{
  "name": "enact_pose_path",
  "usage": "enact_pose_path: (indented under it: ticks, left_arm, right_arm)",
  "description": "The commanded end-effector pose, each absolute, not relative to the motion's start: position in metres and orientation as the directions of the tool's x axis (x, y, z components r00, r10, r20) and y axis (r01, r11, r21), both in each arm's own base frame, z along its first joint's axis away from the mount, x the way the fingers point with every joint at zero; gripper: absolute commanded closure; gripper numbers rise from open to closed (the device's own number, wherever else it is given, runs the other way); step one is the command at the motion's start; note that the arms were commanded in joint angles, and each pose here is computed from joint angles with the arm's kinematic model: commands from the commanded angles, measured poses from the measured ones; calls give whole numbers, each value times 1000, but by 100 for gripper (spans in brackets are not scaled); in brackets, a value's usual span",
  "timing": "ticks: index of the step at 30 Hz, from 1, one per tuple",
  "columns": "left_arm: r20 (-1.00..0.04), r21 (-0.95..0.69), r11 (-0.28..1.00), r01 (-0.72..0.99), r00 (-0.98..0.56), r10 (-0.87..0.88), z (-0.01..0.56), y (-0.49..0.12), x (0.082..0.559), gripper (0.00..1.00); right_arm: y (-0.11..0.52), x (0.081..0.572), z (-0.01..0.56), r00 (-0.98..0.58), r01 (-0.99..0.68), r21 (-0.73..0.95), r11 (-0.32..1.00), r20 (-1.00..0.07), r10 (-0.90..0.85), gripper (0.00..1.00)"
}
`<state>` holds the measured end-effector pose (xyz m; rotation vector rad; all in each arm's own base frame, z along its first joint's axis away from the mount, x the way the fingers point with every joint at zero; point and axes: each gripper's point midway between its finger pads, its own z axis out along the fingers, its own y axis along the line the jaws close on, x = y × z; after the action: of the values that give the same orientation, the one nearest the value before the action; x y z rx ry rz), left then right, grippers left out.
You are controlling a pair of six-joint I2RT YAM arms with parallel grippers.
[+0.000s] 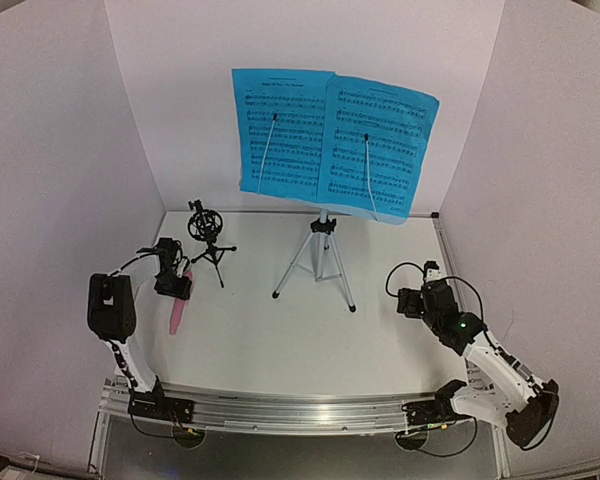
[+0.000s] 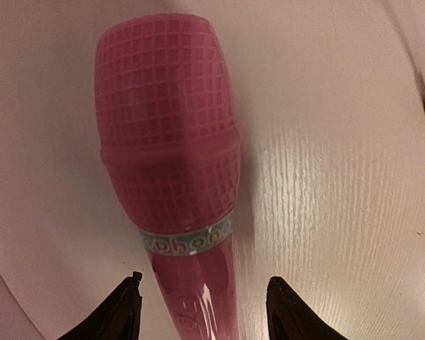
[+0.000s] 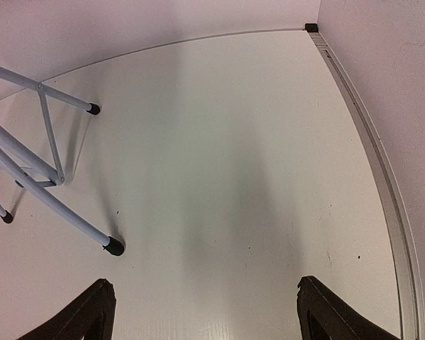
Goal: Set up the instrument practice props
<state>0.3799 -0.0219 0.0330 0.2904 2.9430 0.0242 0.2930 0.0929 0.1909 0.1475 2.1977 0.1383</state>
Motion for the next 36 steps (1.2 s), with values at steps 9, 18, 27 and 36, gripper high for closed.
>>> enact_pose_path:
  ticks: [9, 18, 27, 36]
  left_arm:
    - [-194, 149, 970, 191, -956, 219, 14, -10, 400, 94]
    - [-479, 141, 990, 16, -874, 82, 147, 21, 421, 100]
    - [-979, 65, 991, 118, -187, 86, 410, -7, 428, 100]
    - [-933, 36, 874, 484, 331, -145, 539, -110, 384, 100]
  right_arm:
    - [91, 292, 212, -520, 54, 219, 974, -827, 214, 13]
    - [87, 286, 229, -473, 46, 255, 966, -846, 246, 14]
    - [86, 283, 242, -444, 29, 264, 964, -861, 249, 14]
    - [84, 281, 235, -443, 30, 260, 965, -862, 246, 14]
